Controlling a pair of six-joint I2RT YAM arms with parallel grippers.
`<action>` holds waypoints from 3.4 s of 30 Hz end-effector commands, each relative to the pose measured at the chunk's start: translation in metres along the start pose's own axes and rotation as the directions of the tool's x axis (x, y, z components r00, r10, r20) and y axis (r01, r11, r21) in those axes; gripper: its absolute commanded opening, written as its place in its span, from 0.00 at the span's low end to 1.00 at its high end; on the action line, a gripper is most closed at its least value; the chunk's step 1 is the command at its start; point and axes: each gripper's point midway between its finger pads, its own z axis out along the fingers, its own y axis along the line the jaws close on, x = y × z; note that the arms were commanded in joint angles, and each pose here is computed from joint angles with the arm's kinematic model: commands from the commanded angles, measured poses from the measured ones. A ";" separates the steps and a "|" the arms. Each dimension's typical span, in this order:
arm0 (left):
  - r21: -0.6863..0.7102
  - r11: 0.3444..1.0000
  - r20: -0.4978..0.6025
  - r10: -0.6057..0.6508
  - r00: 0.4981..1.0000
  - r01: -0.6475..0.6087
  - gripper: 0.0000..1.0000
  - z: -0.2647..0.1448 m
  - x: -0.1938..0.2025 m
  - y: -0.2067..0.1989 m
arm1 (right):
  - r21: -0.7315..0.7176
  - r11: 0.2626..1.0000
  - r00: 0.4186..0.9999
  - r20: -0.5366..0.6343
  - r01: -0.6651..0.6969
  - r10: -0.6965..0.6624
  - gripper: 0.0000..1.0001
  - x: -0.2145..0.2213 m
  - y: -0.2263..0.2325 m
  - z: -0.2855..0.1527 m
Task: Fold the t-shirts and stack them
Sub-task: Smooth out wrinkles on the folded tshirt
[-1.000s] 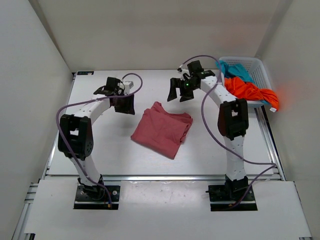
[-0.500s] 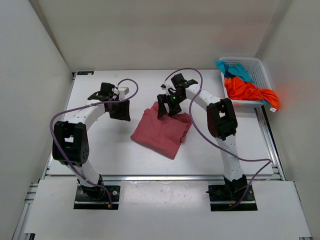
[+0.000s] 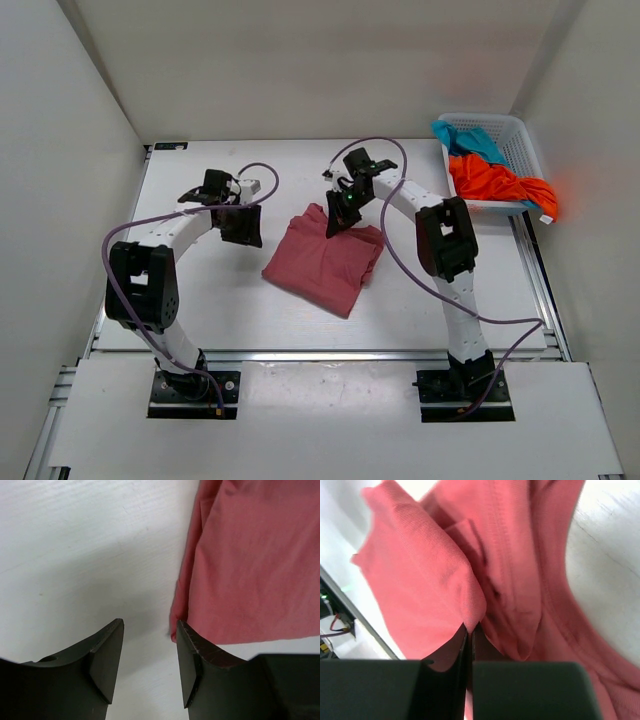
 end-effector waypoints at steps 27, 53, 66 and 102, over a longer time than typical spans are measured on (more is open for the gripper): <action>0.102 0.992 -0.054 0.084 0.995 -0.079 0.56 0.009 0.036 -0.041 | -0.081 0.991 0.958 0.259 -0.105 0.123 0.01 -0.056 -0.039 -0.086; 0.075 0.986 0.142 0.135 0.981 -0.147 0.62 0.030 -0.078 -0.059 | 0.196 0.890 0.832 0.479 -0.413 0.280 0.04 0.028 -0.023 -0.129; -0.006 0.992 0.034 0.123 0.992 -0.123 0.61 0.081 -0.065 -0.058 | 0.203 0.787 0.783 0.399 -0.583 0.477 0.01 0.064 -0.086 -0.070; 0.031 0.999 0.135 0.013 0.991 -0.017 0.50 0.012 -0.065 -0.042 | 0.073 0.931 0.834 0.473 -0.358 0.283 0.43 -0.041 -0.080 -0.111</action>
